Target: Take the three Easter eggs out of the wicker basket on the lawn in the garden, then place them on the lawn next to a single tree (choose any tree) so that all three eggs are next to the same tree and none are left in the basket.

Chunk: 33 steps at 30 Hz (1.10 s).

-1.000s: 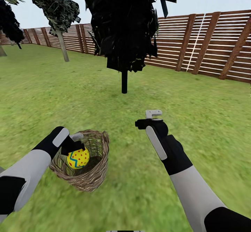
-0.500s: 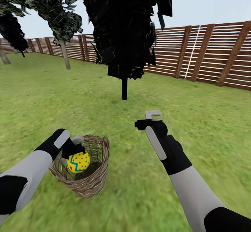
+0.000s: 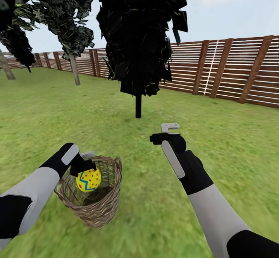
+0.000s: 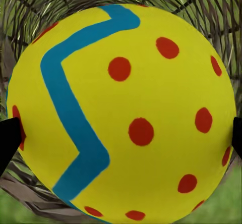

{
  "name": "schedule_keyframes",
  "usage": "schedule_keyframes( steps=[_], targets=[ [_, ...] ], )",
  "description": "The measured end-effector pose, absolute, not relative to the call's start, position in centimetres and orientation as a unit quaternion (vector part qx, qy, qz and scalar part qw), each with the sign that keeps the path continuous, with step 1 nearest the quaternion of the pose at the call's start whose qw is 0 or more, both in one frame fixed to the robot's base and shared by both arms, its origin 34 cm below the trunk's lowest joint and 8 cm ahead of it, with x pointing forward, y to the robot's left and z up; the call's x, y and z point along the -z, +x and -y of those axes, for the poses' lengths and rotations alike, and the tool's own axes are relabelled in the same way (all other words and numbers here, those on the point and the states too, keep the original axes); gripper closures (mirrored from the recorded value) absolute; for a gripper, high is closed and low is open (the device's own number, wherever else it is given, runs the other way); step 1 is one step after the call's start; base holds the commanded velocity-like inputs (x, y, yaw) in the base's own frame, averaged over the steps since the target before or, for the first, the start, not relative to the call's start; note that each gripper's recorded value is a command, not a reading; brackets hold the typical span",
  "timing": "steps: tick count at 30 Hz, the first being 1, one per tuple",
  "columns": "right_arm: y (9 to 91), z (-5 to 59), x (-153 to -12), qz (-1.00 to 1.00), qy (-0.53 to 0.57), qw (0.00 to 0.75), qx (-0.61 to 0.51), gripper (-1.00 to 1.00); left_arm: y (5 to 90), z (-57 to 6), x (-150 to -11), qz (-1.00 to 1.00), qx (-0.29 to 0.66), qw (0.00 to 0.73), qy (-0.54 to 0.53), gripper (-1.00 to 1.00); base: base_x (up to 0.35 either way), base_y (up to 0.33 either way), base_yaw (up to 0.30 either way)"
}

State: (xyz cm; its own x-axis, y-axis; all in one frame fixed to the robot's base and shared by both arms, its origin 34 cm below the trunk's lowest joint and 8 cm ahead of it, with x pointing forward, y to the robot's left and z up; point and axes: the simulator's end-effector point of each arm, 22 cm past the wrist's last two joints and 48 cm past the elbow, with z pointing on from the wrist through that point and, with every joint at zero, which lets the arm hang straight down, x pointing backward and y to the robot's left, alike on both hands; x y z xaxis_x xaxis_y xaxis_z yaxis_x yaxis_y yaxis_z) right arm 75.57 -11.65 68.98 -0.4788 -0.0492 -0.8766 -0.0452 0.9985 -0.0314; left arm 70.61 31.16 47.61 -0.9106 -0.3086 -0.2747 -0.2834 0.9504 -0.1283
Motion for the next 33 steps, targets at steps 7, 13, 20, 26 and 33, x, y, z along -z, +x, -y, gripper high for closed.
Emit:
schedule_keyframes(
  steps=[7, 13, 20, 26, 33],
  targets=[
    [75.0, 11.6, -70.9, -0.853, -0.028, 0.521, 0.002, -1.0, 70.7, -31.2, -49.5, -0.974, 0.045, 0.162, -0.151, 1.0, 0.0, 0.0, 0.0],
    [74.5, 11.6, -72.5, -0.847, -0.028, 0.531, 0.003, -1.0, 70.7, -31.2, -51.2, -0.972, 0.046, 0.175, -0.15, 1.0, 0.0, 0.0, 0.0],
    [73.8, 11.6, -74.4, -0.839, -0.028, 0.543, 0.003, -1.0, 70.8, -31.3, -53.2, -0.969, 0.05, 0.191, -0.151, 1.0, 0.0, 0.0, 0.0],
    [73.5, 12.0, -74.5, -0.84, -0.027, 0.541, 0.011, -1.0, 71.9, -31.3, -57.0, -0.961, 0.051, 0.232, -0.14, 1.0, 0.0, 0.0, 0.0],
    [73.3, 11.1, -73.8, -0.835, -0.036, 0.549, 0.024, -1.0, 74.1, -34.6, -66.1, -0.933, 0.03, 0.335, -0.132, 1.0, 0.0, 0.0, 0.0]
  ],
)
